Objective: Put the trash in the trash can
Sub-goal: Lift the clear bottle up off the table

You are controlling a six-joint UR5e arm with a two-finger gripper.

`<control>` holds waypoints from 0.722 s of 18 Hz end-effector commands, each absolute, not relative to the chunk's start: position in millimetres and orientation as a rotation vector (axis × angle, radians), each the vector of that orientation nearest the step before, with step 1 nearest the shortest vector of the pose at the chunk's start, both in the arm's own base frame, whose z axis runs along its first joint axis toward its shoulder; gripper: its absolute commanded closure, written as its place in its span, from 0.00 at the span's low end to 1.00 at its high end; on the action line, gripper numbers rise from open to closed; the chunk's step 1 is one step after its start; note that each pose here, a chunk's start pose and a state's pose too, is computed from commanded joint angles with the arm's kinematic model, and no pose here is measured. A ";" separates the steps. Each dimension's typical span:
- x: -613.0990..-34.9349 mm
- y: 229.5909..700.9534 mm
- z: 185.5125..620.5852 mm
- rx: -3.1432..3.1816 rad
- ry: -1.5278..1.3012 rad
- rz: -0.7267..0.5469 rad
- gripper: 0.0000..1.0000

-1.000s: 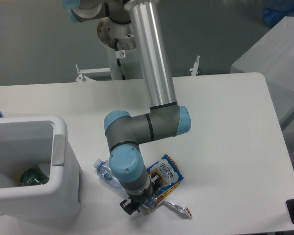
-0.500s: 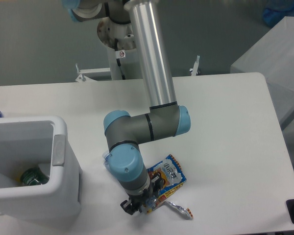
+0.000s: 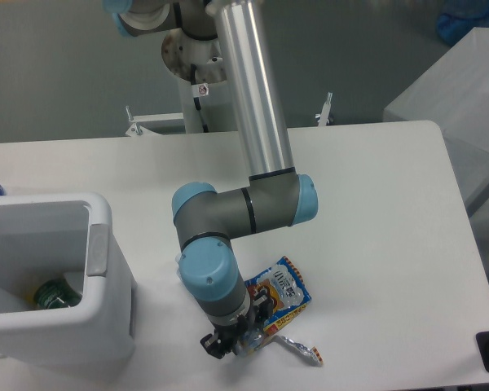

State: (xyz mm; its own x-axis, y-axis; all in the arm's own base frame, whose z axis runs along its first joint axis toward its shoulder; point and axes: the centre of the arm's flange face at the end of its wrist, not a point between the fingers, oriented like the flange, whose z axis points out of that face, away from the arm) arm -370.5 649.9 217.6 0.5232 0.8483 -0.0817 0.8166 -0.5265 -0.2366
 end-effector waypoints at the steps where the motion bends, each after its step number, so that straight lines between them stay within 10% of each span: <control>1: -372.6 650.6 227.0 -2.579 -1.410 0.285 0.37; 13: -421.8 632.4 469.5 -2.153 -1.084 0.330 0.36</control>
